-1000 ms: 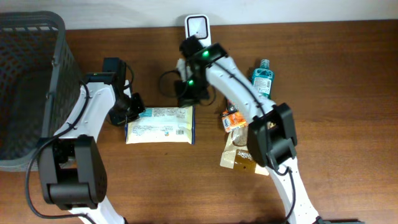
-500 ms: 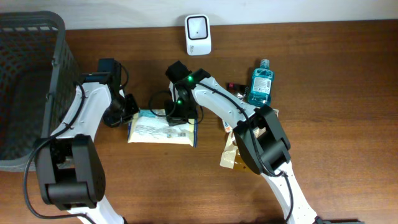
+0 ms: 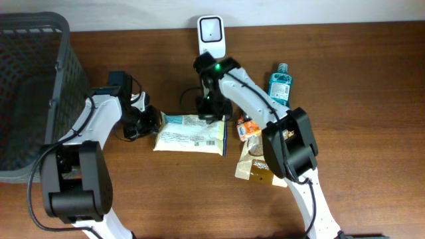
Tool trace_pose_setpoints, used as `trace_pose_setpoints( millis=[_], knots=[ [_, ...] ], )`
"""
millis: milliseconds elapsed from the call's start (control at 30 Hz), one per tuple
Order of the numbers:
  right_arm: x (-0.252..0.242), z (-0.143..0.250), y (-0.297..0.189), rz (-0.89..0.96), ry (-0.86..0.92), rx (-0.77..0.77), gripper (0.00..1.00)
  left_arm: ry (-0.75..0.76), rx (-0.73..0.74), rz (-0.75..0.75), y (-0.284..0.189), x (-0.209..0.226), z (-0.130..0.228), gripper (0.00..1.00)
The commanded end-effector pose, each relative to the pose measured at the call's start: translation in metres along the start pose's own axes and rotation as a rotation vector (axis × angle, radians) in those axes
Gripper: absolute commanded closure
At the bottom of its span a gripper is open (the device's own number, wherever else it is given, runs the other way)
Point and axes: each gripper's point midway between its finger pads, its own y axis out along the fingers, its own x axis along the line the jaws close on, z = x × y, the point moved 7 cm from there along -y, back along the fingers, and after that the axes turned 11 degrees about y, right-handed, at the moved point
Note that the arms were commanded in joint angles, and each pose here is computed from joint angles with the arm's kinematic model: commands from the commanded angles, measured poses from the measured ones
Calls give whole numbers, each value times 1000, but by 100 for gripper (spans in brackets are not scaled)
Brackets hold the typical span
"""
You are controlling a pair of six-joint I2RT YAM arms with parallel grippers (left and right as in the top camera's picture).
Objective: Scan the item barcode
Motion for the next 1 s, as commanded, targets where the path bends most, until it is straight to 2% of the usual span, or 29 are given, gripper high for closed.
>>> trace_pose_setpoints(
  millis=[0,133,200,533,633,800,967],
  knots=[
    [14,-5,-41,-9,-89,-73,96,53,-32,33,-20,-7,-12,100],
    [12,9,-63,18,-94,-33,93,74,-85,34,-48,-18,-20,100],
    [7,15,-58,45,-82,9,96,73,-59,42,-46,-22,-15,100],
    [-5,32,15,-1,-46,192,96,96,38,38,20,-38,3,100],
    [-15,34,33,28,-37,202,96,89,51,-52,30,-26,2,100],
    [-28,28,40,139,-4,142,96,25,81,-329,43,12,2,100],
    [-34,15,35,161,-2,78,96,-16,71,-373,30,28,-2,100]
  ],
)
